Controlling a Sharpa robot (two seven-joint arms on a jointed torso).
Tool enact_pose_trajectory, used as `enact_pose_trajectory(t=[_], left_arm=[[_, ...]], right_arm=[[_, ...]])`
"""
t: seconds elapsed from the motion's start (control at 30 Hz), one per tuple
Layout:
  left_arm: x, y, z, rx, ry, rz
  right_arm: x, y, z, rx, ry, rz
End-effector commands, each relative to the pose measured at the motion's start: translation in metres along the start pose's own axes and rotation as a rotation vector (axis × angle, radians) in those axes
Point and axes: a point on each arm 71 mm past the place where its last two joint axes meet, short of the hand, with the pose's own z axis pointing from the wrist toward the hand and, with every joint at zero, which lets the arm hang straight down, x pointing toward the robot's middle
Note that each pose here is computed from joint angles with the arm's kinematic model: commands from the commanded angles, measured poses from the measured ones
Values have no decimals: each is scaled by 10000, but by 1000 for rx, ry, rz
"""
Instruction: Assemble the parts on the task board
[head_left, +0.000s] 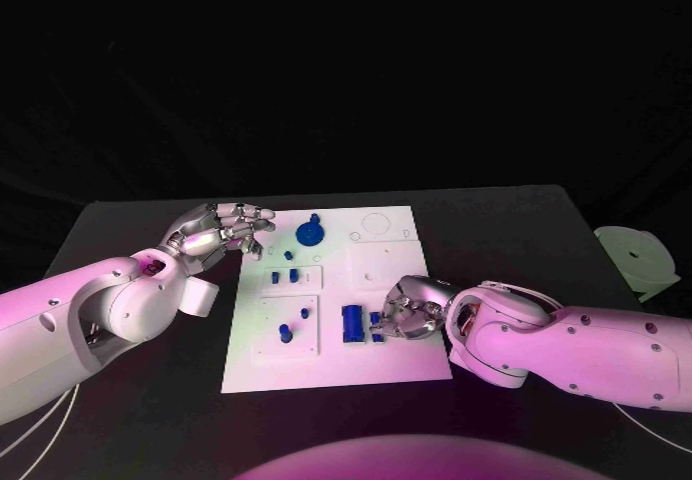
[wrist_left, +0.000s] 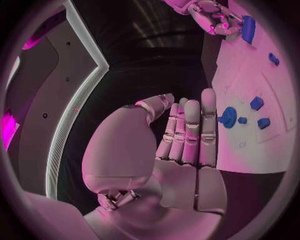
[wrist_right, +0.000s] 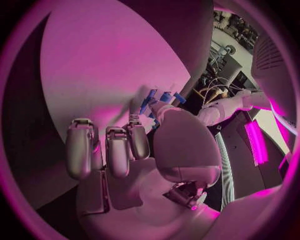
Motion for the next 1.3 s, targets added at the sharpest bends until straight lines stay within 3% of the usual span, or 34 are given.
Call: enact_pose_trajectory(t=[0.03, 0.33, 0.5, 0.67, 0.97, 1.3], left_arm=[[27, -7, 4, 5, 20, -4], [26, -5, 10, 6, 20, -4], [42, 1, 27, 7, 22, -5], [31, 25, 35, 12, 5, -3], [-50, 97, 54, 78, -120, -23], [-150, 187, 101, 131, -250, -56]], right_arm=[[22, -5, -1, -4, 10, -33], [-18, 29, -48, -46, -40, -4], [-92, 58, -64, -104, -113, 66], [-243, 56, -30, -205, -191, 190], [-691, -226, 240, -257, -251, 538], [-1000, -443, 575, -283, -325, 791]])
